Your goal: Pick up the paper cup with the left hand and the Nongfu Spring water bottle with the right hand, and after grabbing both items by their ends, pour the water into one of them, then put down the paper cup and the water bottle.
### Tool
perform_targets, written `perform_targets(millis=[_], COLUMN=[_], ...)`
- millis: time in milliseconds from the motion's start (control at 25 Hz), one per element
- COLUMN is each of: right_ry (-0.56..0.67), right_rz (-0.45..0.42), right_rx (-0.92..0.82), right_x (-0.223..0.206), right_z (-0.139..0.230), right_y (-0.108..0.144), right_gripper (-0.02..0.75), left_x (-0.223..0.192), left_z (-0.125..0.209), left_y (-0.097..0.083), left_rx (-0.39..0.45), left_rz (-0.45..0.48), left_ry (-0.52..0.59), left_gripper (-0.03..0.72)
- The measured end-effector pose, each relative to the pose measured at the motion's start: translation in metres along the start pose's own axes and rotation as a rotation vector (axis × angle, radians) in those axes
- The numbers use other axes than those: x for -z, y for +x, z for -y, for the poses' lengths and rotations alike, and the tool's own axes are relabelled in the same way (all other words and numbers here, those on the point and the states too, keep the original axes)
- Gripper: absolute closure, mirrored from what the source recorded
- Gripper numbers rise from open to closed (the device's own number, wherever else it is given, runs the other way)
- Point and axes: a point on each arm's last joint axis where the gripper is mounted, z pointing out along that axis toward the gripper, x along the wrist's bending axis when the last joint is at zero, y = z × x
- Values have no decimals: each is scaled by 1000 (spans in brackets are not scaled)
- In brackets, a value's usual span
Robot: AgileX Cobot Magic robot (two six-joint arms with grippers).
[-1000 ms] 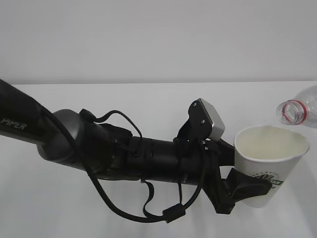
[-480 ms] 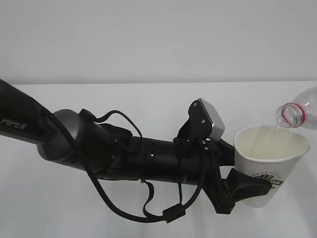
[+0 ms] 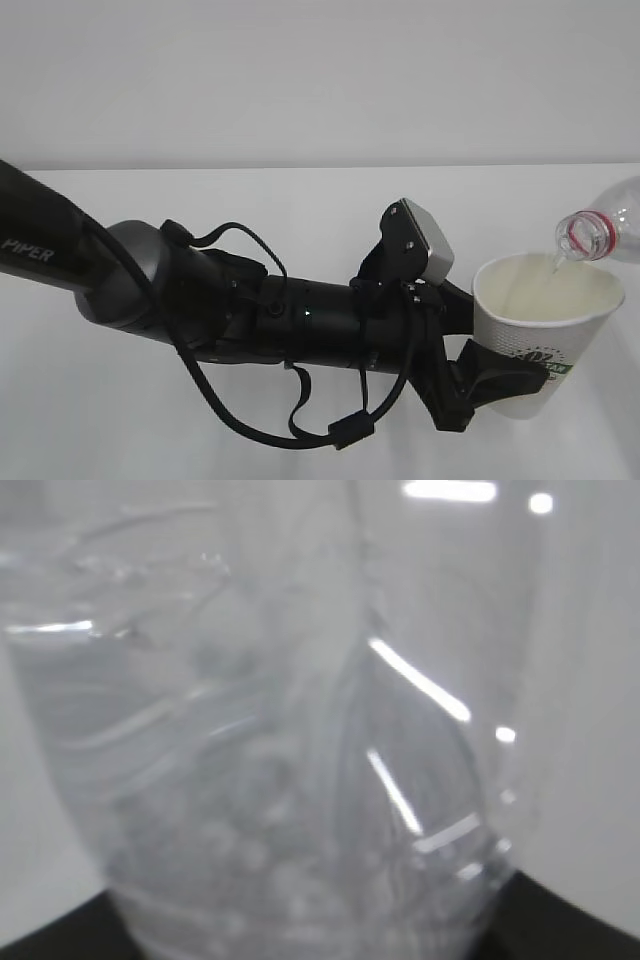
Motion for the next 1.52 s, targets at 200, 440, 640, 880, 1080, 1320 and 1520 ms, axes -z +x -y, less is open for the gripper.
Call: perform_targets(millis=[200,440,640,880,1080,1320,1520], right_ry=[7,9,10,10,10,10,10], right_rz=[1,1,1,1,1,1,1], right_rx=[-2,-4,-5,-3,-1,-1,1], right_x=[0,0,0,0,0,0,0], right_z=[1,1,1,1,1,1,1], right_y=[0,0,0,0,0,0,0], right_gripper=[360,360,360,360,360,360,360], left_x=[0,0,0,0,0,0,0], left_z=[0,0,0,0,0,0,0], left_y=[0,0,0,0,0,0,0], left_rx=[0,0,0,0,0,0,0], left_rz=[0,0,0,0,0,0,0], left_ry=[0,0,0,0,0,0,0], left_gripper=[200,200,200,200,200,200,200])
